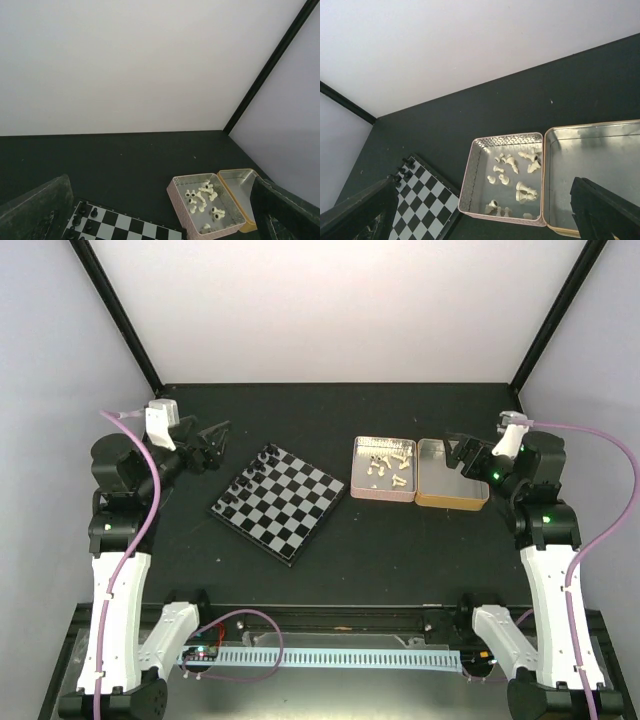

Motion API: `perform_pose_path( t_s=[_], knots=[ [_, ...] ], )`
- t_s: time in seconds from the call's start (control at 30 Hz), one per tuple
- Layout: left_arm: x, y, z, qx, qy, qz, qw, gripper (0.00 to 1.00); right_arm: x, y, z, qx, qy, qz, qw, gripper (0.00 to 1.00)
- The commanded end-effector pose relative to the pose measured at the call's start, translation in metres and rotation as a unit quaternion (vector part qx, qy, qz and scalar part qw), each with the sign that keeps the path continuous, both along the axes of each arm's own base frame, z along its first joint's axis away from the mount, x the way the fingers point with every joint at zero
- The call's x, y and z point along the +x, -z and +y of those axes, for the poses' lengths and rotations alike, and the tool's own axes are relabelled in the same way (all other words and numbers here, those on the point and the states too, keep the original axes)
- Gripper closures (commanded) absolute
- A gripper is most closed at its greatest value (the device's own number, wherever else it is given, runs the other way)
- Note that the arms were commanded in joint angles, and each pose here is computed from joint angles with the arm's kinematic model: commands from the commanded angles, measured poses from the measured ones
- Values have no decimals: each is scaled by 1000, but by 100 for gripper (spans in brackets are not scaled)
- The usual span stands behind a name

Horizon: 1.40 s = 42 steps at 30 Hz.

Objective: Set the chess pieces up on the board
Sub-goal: Move the storage box to the center of the board.

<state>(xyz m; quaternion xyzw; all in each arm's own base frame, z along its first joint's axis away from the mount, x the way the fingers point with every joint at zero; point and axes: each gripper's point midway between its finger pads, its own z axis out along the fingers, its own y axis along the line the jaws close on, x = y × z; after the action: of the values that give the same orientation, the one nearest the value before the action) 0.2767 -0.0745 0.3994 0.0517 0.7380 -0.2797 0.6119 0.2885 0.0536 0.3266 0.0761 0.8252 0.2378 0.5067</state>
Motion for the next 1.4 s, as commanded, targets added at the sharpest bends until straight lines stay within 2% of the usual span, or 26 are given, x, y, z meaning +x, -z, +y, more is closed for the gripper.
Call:
perform_pose_path(
  t_s=[0.0,0.1,0.23,0.37,0.57,0.63,0.73,0.93,1.1,1.37],
  knots=[
    [-12,-18,-8,-8,26,-28,999,1,3,13,6,0,-20,13,1000,5],
    [-10,-14,-8,-12,25,-21,999,1,13,24,17,20,-45,25,998,8],
    [-8,-12,-9,-52,26,-3,998,1,34,41,36,46,-80,50,995,19],
    [-12,-19,-18,-74,59,-13,995,1,58,63,65,26,-103,88,991,21],
    [-11,-5,-31,-82,110,-3,991,1,96,111,103,-23,-117,152,981,30],
    [-16,-3,-37,-85,135,-18,987,1,107,130,112,-44,-117,179,976,36],
    [-21,1,-41,-81,149,-28,985,1,122,156,120,-68,-116,215,967,52],
    [-19,15,-39,-71,141,-9,987,1,135,194,130,-103,-117,258,954,69],
    [-9,32,-36,-74,127,19,989,1,118,228,128,-130,-115,298,939,70],
    [-3,43,-35,-81,122,35,989,1,69,273,102,-179,-111,363,908,59]
  ],
)
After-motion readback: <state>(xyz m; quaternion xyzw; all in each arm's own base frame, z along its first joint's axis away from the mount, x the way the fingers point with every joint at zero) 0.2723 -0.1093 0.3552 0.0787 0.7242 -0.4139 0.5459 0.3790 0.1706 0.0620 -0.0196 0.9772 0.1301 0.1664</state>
